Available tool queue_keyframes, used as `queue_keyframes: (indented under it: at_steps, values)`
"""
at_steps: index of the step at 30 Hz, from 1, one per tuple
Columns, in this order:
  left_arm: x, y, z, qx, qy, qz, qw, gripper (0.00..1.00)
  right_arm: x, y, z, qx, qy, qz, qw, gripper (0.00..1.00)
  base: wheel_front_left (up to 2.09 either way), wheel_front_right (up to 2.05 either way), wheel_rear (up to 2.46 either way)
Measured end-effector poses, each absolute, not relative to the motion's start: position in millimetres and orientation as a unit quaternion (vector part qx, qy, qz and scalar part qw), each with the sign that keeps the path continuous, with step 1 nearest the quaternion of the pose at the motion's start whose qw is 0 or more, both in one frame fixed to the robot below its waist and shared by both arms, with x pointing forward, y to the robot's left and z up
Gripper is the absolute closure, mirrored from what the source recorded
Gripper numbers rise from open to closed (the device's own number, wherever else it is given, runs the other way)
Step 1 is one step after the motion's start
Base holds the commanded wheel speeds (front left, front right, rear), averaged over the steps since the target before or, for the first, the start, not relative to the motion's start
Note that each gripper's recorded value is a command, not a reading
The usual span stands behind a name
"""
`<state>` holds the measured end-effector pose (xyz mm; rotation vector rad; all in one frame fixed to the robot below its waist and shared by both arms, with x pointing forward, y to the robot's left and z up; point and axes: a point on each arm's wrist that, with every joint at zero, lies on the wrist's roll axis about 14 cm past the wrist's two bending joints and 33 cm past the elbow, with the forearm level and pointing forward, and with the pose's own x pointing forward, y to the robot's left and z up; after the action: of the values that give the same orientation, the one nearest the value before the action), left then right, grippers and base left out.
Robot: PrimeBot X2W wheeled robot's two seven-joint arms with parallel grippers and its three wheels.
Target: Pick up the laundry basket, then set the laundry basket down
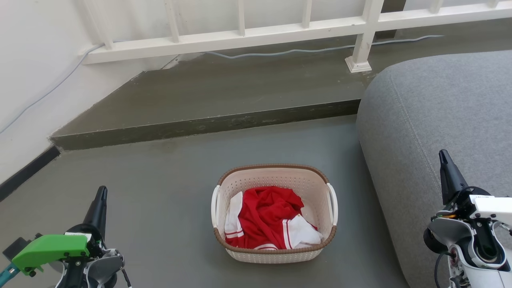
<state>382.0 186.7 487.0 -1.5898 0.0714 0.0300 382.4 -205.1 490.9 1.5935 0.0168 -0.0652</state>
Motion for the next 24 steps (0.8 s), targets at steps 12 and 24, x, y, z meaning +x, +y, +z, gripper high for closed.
queue_keyframes:
  at_steps: [12,24]
  values:
    - [381.9,186.8,487.1,-0.714,0.032,0.013,0.700,1.00,382.4,-205.2,490.9,0.715,0.007,-0.029,0.699,1.00,0.00,0.00,0.00]
    - [381.9,186.7,487.1,-0.714,0.032,0.013,0.700,1.00,382.4,-205.2,490.9,0.715,0.007,-0.029,0.699,1.00,0.00,0.00,0.00]
